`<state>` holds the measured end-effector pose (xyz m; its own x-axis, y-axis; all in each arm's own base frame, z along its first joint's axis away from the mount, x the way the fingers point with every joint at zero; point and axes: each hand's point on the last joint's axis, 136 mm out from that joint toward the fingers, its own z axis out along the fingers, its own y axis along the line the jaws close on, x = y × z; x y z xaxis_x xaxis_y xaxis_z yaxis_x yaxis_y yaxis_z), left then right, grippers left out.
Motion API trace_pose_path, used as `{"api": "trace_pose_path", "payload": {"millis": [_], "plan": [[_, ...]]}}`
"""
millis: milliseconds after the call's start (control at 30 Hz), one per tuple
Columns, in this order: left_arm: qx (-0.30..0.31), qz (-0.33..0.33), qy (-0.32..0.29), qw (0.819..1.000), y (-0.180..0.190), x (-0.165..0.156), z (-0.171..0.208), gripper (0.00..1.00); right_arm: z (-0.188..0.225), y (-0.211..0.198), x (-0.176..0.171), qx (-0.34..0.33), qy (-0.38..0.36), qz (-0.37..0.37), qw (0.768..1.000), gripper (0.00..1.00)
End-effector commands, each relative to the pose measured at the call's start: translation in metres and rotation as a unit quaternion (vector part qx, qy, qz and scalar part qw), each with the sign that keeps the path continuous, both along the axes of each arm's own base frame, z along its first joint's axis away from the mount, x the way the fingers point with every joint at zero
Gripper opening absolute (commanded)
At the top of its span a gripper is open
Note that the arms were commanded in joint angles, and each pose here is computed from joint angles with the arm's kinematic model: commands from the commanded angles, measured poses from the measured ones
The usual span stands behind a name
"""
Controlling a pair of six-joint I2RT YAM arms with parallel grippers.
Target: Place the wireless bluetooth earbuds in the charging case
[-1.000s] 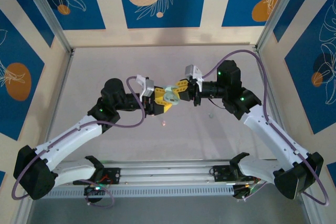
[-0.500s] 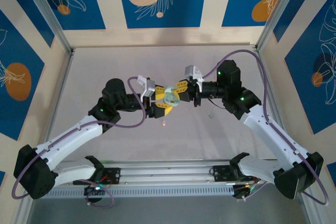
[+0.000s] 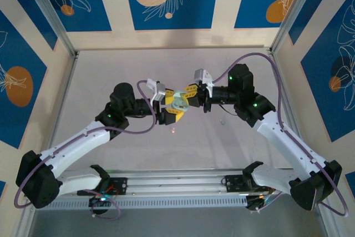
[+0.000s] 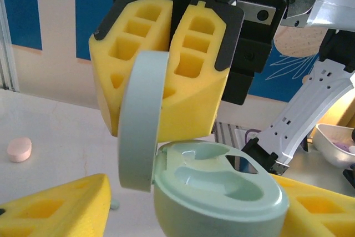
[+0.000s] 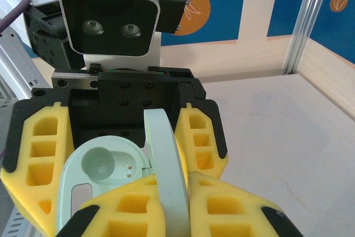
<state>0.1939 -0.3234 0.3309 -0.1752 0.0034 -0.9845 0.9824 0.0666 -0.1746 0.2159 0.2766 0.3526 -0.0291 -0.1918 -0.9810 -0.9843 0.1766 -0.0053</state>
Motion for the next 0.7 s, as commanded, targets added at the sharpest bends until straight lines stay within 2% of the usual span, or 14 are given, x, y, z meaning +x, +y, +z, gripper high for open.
{"api": "trace_pose_path", "payload": {"millis": [0, 100, 300, 400, 500, 667], "plan": [[-0.02, -0.002, -0.017, 1.0, -0.005, -0.0004, 0.0188, 0.69, 0.0068, -0.0009, -0.0021, 0.002, -0.021, -0.007, 1.0, 0.07], [-0.017, 0.003, -0.017, 1.0, -0.0055, 0.0012, 0.0171, 0.69, 0.007, -0.0008, -0.0027, 0.001, -0.025, -0.009, 1.0, 0.07], [-0.008, 0.0, -0.017, 1.0, -0.0067, -0.0001, 0.0137, 0.63, 0.0071, -0.0009, -0.0038, 0.002, -0.025, -0.007, 1.0, 0.07], [-0.015, 0.001, -0.023, 1.0, -0.006, -0.0005, 0.0181, 0.67, 0.0057, -0.001, -0.0036, 0.0, -0.024, -0.008, 1.0, 0.07], [-0.019, 0.007, -0.023, 1.0, -0.0052, 0.0001, 0.0192, 0.68, 0.0051, -0.0012, -0.003, -0.001, -0.025, -0.01, 1.0, 0.07], [-0.013, 0.002, -0.02, 1.0, -0.0062, -0.0004, 0.0169, 0.62, 0.0067, -0.0009, -0.0038, 0.001, -0.024, -0.007, 1.0, 0.08]]}}
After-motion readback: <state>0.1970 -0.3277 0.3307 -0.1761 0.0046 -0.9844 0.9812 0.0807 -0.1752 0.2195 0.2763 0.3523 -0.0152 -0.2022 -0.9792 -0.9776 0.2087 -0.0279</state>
